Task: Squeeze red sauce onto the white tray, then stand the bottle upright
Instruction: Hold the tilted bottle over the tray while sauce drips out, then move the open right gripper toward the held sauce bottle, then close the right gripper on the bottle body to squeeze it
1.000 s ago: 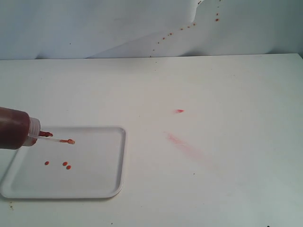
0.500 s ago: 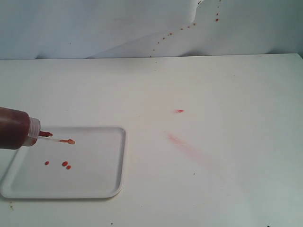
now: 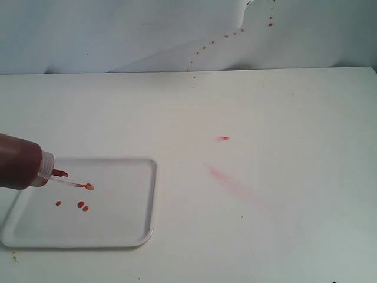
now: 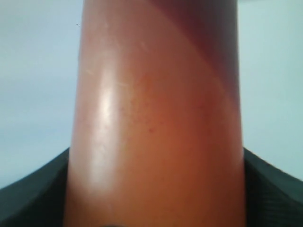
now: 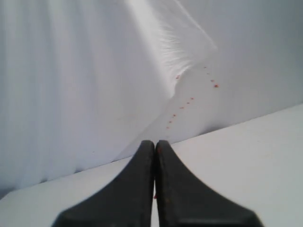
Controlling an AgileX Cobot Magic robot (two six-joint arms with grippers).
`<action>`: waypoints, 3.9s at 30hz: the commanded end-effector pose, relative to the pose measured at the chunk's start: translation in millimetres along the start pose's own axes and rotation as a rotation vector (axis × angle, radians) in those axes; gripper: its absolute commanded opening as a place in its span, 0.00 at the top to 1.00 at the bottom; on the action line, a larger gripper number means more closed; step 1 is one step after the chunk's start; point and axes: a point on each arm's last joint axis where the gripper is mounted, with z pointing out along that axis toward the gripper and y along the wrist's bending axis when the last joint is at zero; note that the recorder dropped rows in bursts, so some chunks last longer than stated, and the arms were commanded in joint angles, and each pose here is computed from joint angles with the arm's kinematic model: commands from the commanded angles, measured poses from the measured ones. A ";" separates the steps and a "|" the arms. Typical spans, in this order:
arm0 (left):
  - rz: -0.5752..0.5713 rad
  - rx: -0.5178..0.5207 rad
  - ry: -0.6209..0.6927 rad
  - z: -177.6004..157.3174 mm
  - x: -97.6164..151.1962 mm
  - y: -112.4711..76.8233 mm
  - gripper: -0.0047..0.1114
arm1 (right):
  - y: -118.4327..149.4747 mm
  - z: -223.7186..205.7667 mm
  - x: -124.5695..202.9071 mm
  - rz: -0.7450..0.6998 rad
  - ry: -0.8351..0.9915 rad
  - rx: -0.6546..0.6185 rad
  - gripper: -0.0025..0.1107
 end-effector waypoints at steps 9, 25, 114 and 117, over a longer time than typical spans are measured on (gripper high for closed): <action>0.096 -0.112 0.034 -2.9 4.0 9.5 0.96 | 61.7 34.4 -30.5 -0.403 0.311 -0.498 0.98; 0.103 -0.119 0.032 -3.0 3.8 10.1 0.96 | 80.9 215.4 20.5 -0.404 0.811 -0.602 0.98; 0.128 -0.117 0.033 -3.0 3.8 10.0 0.96 | 201.4 324.4 160.6 -0.380 0.630 -1.200 0.05; 0.128 -0.117 0.033 -3.0 3.8 10.0 0.96 | 202.5 335.6 172.7 -0.333 0.643 -1.217 0.05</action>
